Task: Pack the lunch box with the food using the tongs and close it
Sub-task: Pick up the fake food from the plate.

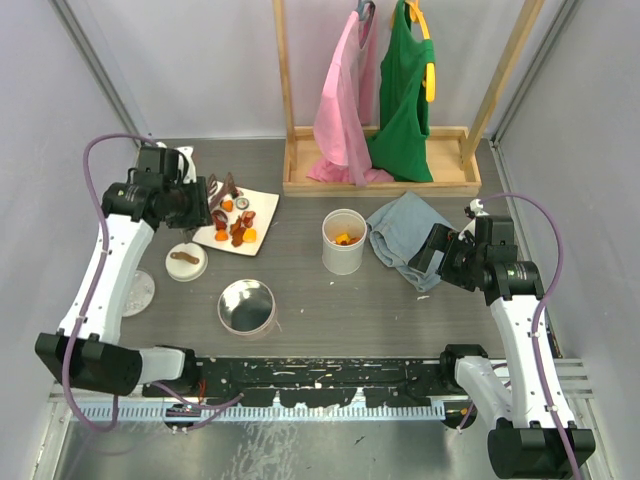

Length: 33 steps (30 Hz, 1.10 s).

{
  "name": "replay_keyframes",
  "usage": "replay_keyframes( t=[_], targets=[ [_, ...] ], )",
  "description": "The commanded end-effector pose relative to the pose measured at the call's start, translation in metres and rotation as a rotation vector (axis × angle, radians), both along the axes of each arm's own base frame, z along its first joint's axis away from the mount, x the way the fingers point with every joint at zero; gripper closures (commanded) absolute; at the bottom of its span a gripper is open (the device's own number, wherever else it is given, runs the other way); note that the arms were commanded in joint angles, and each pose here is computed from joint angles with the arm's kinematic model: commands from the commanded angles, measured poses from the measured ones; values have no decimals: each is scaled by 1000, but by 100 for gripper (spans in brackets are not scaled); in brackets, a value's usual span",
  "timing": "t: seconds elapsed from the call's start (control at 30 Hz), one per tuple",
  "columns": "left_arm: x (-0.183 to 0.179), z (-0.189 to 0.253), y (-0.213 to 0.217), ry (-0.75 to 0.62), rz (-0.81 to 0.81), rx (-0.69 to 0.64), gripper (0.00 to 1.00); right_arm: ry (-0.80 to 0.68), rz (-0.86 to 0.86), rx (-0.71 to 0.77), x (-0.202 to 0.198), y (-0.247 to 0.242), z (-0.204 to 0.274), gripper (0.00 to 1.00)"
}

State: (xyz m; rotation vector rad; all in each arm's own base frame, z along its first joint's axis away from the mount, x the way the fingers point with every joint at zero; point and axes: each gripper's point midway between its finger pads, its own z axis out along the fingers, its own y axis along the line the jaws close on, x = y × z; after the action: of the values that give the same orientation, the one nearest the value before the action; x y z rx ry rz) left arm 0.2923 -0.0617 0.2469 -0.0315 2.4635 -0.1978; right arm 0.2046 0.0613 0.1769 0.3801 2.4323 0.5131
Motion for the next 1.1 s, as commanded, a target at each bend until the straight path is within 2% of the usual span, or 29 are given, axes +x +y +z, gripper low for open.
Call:
replay_keyframes(
  t=[0.0,0.2,0.57,1.07],
  targets=[
    [20,-9,2,25,29,-30,59,-61,-3,-9,9,-1,12,1],
    [46,-34,2,94,65,-38,60,-59,-5,-12,8,-2,11,1],
    [89,-38,8,77,143,-73,58,-60,-9,-20,10,-3,12,1],
    [118,-52,2,136,197,-124,60,-66,-4,-15,9,-2,13,1]
  ],
)
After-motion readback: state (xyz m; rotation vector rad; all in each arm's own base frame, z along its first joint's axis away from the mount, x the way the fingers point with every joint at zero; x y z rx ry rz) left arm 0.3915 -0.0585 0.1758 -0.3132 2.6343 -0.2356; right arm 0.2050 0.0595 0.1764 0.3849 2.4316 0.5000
